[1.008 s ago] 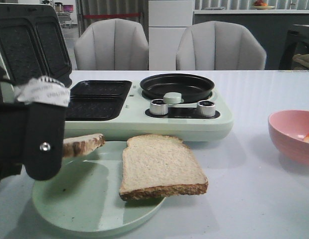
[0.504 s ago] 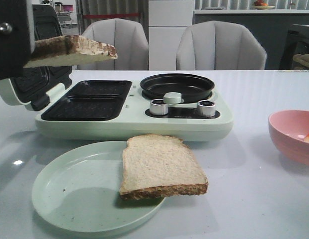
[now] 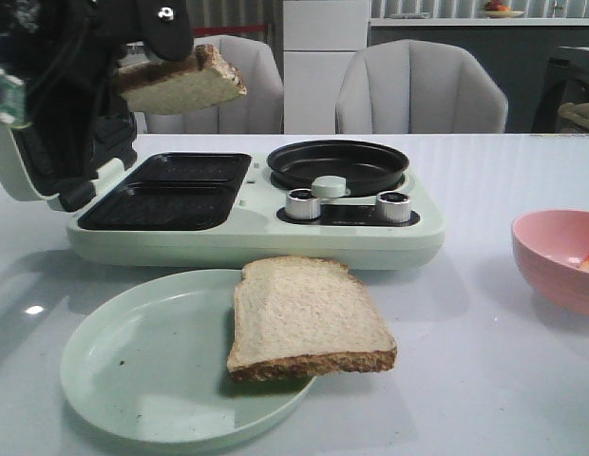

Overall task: Make breakfast with bread and shrimp
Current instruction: 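Lift the bread with the left gripper and lower it into the press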

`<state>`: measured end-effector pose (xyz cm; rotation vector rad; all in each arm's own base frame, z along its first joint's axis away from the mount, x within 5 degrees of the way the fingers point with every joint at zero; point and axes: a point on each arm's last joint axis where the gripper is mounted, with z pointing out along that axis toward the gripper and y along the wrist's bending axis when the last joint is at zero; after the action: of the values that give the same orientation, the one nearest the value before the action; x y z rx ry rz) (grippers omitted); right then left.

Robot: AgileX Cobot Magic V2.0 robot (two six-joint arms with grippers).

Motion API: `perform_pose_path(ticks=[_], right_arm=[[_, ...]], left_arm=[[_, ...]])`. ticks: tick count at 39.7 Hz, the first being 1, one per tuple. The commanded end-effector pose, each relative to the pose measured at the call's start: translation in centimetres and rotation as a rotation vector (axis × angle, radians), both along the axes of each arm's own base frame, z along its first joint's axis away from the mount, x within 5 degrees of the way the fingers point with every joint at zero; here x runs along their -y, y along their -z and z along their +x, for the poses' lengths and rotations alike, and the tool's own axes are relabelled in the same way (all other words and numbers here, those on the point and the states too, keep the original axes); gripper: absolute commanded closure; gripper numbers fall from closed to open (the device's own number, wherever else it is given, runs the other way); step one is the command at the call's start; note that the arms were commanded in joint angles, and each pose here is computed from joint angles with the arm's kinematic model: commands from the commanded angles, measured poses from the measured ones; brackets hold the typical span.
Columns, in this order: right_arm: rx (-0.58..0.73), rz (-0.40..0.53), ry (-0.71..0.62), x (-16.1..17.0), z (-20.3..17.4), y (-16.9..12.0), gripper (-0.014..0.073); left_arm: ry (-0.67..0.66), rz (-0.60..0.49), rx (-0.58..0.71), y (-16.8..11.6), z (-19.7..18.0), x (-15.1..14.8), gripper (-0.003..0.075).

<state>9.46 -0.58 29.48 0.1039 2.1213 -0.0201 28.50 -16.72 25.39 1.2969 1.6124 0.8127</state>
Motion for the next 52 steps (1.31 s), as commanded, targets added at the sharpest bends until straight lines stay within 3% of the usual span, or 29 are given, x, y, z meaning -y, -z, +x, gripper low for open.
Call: perform_pose_path(ticks=[1,15,27,41,52], right_arm=[[0.092,-0.009,0.002,0.1,0.5,-1.4,0.0046],[0.092,-0.009,0.002,0.1,0.5,-1.4,0.0046],[0.092,-0.009,0.002,0.1,0.5,-1.4,0.0046],[0.092,-0.009,0.002,0.1,0.5,-1.4,0.0046],[0.092,-0.009,0.002,0.1,0.5,-1.4,0.0046]], left_arm=[[-0.051,-0.014,0.092,-2.2,2.8,0.0,0.0621],[-0.138,-0.009,0.092,0.4,10.7,1.3,0.0621],[-0.151,-0.007,0.072,2.4,13.4,1.5,0.0607],[-0.169,0.002,0.055,3.3,14.0,0.7,0.0257],[-0.183,0.001,0.072,2.6,13.8,0.5,0.0244]])
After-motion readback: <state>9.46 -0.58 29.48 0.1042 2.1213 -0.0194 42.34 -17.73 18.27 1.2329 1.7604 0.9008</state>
